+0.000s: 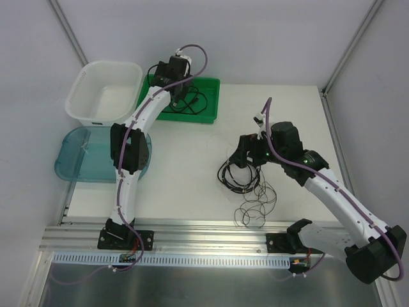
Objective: Untangle the cables
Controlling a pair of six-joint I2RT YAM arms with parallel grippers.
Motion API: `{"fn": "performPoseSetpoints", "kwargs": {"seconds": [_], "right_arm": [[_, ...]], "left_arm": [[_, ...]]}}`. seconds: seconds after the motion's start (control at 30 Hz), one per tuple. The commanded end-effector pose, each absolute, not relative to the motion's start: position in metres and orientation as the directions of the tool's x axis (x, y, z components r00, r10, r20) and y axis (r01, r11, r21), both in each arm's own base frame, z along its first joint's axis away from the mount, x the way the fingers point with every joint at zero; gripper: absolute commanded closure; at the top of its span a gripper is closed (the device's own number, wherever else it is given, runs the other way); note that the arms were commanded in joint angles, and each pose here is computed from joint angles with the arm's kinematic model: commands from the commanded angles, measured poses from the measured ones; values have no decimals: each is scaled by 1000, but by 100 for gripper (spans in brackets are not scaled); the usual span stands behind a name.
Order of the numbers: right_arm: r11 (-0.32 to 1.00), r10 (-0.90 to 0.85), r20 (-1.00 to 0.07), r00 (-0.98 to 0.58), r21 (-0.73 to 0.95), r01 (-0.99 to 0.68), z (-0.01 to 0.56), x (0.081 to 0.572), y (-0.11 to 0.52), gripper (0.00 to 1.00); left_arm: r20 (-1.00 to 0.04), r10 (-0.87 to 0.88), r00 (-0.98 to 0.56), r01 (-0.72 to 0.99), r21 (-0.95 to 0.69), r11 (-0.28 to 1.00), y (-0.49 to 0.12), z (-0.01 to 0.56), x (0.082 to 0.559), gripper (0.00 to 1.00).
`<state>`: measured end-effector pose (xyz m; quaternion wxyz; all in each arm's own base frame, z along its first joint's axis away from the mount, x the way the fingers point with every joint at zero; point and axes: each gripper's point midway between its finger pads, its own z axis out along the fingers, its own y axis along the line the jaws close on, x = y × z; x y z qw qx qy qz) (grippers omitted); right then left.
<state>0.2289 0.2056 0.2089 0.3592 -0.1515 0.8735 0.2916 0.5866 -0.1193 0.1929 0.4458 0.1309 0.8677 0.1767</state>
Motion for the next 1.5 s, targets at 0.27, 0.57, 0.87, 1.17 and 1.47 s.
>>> {"fn": "performPoseSetpoints", "kwargs": {"seconds": [0.27, 0.57, 0.87, 1.17, 1.47], "right_arm": [[555, 226, -855, -466, 507, -660, 296, 327, 302, 12], [406, 280, -812, -512, 583, -703, 286, 388, 387, 22], [333, 264, -798, -541, 602, -726, 268, 410, 426, 27], [319, 257, -793, -552, 609, -726, 261, 422, 438, 42], [380, 226, -812, -538, 582, -718, 258, 423, 424, 99]], "left_arm": [[-773, 212, -598, 108, 184, 977, -140, 215, 536, 1], [-781, 32, -624, 30, 18, 999, -157, 217, 517, 1], [-768, -2, -641, 29, -27, 999, -169, 209, 514, 1], [-748, 9, -663, 26, -11, 1000, -168, 196, 510, 1], [-724, 125, -678, 82, 94, 992, -155, 184, 505, 1]]}}
